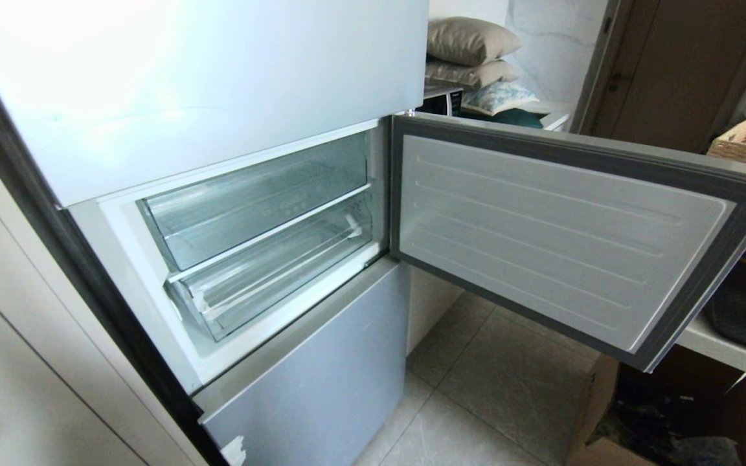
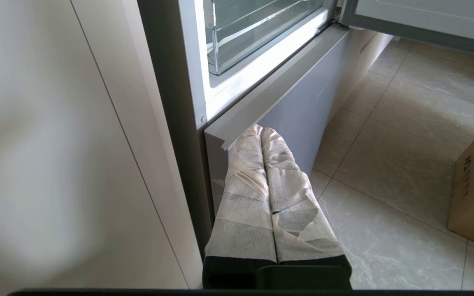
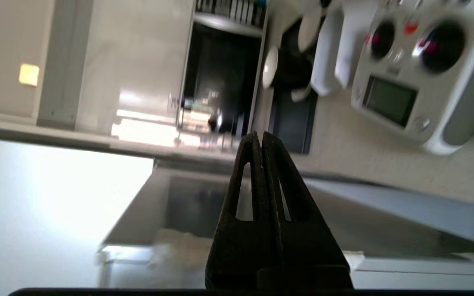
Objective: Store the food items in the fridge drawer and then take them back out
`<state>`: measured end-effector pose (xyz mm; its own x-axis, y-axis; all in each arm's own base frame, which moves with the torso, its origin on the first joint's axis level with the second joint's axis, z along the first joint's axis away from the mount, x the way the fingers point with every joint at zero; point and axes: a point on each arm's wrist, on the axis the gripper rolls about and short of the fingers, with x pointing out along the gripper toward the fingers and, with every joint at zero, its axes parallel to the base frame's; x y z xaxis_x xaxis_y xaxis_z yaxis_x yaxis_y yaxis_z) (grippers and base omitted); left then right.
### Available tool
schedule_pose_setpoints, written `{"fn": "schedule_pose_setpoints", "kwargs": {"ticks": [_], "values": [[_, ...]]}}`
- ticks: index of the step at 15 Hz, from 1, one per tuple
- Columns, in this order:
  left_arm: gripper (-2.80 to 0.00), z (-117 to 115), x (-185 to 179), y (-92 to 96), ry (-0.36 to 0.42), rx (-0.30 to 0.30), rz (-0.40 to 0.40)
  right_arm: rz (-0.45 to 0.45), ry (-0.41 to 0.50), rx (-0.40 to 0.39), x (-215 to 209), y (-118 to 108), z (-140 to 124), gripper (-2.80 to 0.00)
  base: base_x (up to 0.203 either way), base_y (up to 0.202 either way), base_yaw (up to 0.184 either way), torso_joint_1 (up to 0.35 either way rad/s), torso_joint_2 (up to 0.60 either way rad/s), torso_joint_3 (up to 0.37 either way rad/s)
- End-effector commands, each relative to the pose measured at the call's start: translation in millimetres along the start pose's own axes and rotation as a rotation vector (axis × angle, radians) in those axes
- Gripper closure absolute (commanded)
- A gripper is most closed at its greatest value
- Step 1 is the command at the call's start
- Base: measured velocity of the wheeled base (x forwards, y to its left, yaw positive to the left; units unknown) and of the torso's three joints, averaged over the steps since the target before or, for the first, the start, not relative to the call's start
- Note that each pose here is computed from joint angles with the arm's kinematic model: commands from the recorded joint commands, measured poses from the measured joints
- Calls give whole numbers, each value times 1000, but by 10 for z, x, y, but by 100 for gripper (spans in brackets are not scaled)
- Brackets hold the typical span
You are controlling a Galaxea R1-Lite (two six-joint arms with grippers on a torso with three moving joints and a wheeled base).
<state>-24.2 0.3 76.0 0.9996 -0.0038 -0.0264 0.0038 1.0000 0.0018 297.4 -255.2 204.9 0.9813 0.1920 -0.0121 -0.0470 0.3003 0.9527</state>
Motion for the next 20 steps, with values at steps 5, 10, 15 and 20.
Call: {"fn": "schedule_pose_setpoints", "kwargs": {"ticks": [5,10,15,20], "values": [[0,0,0,0,0,0,1,-6,189,79,188,-67,-471,0,0,0,0,0,0,0],[0,0,0,0,0,0,1,-22,307,-51,-233,14,-1270,0,0,0,0,0,0,0],[0,0,0,0,0,1,0,115,541,-243,-436,399,-2261,0,0,0,0,0,0,0],[0,0,0,0,0,0,1,107,620,-426,113,834,-3414,0,0,0,0,0,0,0]]}}
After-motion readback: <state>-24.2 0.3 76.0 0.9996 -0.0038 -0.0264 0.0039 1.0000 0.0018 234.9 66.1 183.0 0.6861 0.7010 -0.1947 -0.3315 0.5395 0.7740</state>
